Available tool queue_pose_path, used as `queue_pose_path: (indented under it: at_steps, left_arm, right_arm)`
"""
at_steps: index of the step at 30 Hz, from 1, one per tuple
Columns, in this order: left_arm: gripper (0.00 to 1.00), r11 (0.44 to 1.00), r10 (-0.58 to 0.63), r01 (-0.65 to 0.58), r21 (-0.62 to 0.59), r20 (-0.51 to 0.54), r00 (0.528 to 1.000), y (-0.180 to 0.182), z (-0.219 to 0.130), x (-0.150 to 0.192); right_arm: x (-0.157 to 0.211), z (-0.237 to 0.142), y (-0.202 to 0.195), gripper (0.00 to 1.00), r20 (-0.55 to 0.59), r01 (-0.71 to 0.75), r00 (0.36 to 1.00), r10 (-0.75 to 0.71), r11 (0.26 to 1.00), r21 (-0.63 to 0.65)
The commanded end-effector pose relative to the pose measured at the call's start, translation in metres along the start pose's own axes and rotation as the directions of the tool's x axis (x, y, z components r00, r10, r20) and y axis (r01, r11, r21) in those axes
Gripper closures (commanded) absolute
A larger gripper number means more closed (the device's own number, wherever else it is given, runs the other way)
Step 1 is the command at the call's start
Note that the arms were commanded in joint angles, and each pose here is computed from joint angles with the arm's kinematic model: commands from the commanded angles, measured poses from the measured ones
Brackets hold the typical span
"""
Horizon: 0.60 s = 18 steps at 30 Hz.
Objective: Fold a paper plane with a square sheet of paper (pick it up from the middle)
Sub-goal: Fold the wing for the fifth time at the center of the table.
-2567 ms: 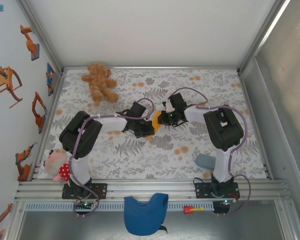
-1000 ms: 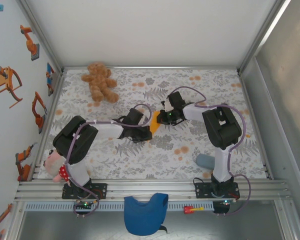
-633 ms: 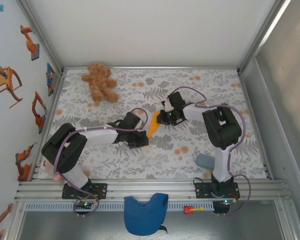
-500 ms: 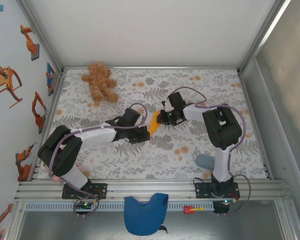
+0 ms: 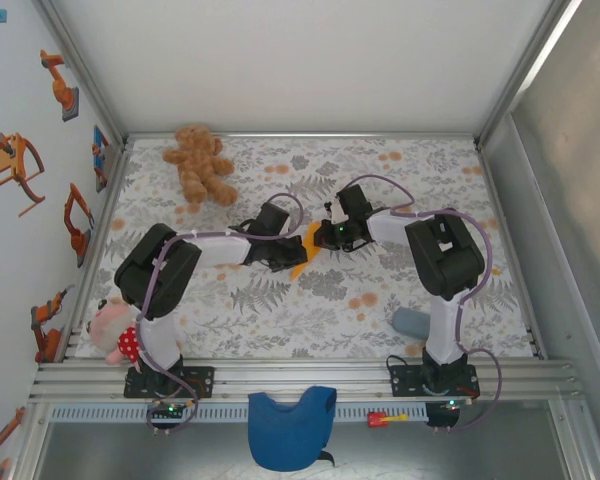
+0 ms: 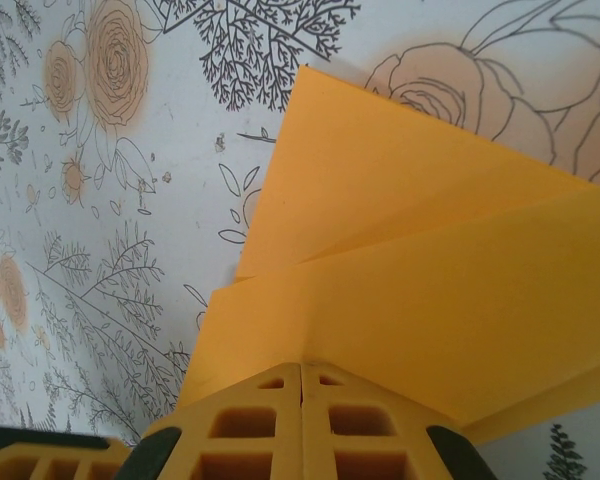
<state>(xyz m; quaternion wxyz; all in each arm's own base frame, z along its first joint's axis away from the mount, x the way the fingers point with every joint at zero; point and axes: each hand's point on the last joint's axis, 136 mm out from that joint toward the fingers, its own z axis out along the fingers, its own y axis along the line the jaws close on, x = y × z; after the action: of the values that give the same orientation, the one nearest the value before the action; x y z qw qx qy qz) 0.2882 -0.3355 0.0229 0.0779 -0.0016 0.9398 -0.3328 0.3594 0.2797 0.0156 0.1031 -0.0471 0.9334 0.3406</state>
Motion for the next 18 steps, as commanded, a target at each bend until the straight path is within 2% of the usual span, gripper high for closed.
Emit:
queue_pose_path:
  at_steps: [1, 8, 15, 18]
  left_arm:
    - [0.96, 1.000, -0.013, 0.013, 0.028, 0.005, 1.000, -0.009, 0.004, -0.009]
    - [0.97, 0.997, -0.055, 0.054, -0.061, -0.022, 0.998, 0.017, 0.009, 0.001]
    - [0.98, 0.988, -0.098, 0.091, -0.125, -0.056, 0.994, 0.039, 0.011, 0.018]
    - [0.98, 0.986, -0.103, 0.094, -0.134, -0.060, 0.993, 0.042, 0.011, 0.020]
  right_arm:
    - [0.051, 0.010, -0.046, 0.98, -0.140, -0.103, 0.982, 0.126, 0.981, 0.162]
    - [0.034, 0.002, -0.030, 0.98, -0.105, -0.058, 0.992, 0.072, 0.990, 0.126]
    - [-0.006, -0.031, 0.013, 0.97, 0.018, 0.077, 0.997, -0.078, 0.995, 0.064]
    - [-0.005, -0.029, 0.011, 0.97, 0.009, 0.092, 0.996, -0.092, 0.993, 0.068]
